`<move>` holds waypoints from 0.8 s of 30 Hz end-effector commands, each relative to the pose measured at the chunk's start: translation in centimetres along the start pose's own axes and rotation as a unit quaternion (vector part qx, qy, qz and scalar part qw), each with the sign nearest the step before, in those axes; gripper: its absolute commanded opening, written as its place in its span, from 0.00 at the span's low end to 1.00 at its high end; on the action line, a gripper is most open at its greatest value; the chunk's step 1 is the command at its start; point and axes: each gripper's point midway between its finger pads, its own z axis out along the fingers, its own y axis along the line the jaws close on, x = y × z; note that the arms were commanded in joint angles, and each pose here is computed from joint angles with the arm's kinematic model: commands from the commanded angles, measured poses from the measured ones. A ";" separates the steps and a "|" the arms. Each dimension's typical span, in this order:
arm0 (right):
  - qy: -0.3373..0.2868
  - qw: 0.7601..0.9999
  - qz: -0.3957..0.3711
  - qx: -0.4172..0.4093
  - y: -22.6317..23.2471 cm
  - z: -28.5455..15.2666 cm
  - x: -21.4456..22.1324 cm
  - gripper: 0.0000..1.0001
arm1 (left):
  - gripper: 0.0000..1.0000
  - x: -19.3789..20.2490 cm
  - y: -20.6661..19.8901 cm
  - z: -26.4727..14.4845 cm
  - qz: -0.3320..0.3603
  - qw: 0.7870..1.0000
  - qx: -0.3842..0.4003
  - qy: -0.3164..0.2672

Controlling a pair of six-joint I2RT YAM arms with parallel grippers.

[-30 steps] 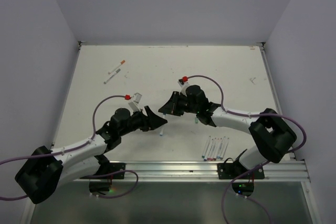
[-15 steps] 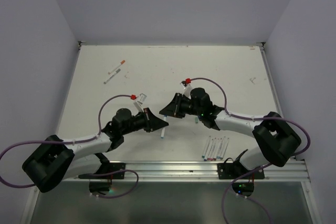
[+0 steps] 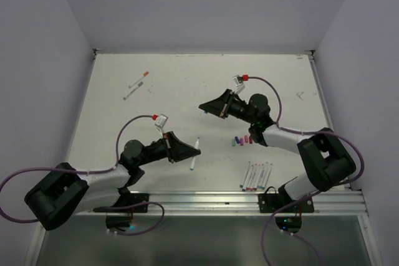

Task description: Open the pen caps

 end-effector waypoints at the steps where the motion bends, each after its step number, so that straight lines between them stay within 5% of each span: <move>1: -0.013 0.997 -0.025 -0.078 3.8 0.1 -1.2 0.00 | 0.00 -0.6 -6.1 -0.7 0.041 0.992 0.118 0.000; 5: 0.003 0.998 -0.034 0.061 -0.5 0.2 -1.2 0.00 | 0.00 -1.6 -1.4 0.9 0.050 0.999 -0.018 -0.002; 6: 0.012 0.993 -0.037 0.112 -2.1 -0.2 -1.1 0.00 | 0.00 -1.1 2.0 0.7 0.051 0.992 -0.113 0.019; 7: 0.038 0.969 -0.030 0.242 -7.0 -2.4 0.3 0.00 | 0.00 -1.4 2.6 0.4 0.062 0.988 -0.144 0.014; 9: 0.059 0.945 -0.044 0.318 -8.7 -4.1 0.2 0.00 | 0.00 -1.7 4.8 -0.4 0.064 0.974 -0.215 -0.003; 13: 0.103 0.883 -0.067 0.453 -13.3 -9.4 2.1 0.00 | 0.00 -1.4 6.1 -1.1 0.043 0.970 -0.237 -0.030; 17: 0.135 0.849 -0.082 0.504 -15.3 -11.4 3.9 0.00 | 0.00 -0.2 7.0 -0.4 0.038 0.967 -0.251 -0.028; 24: 0.144 0.822 -0.114 0.538 -16.2 -12.2 5.2 0.00 | 0.00 2.1 6.5 2.8 0.053 0.968 -0.243 0.022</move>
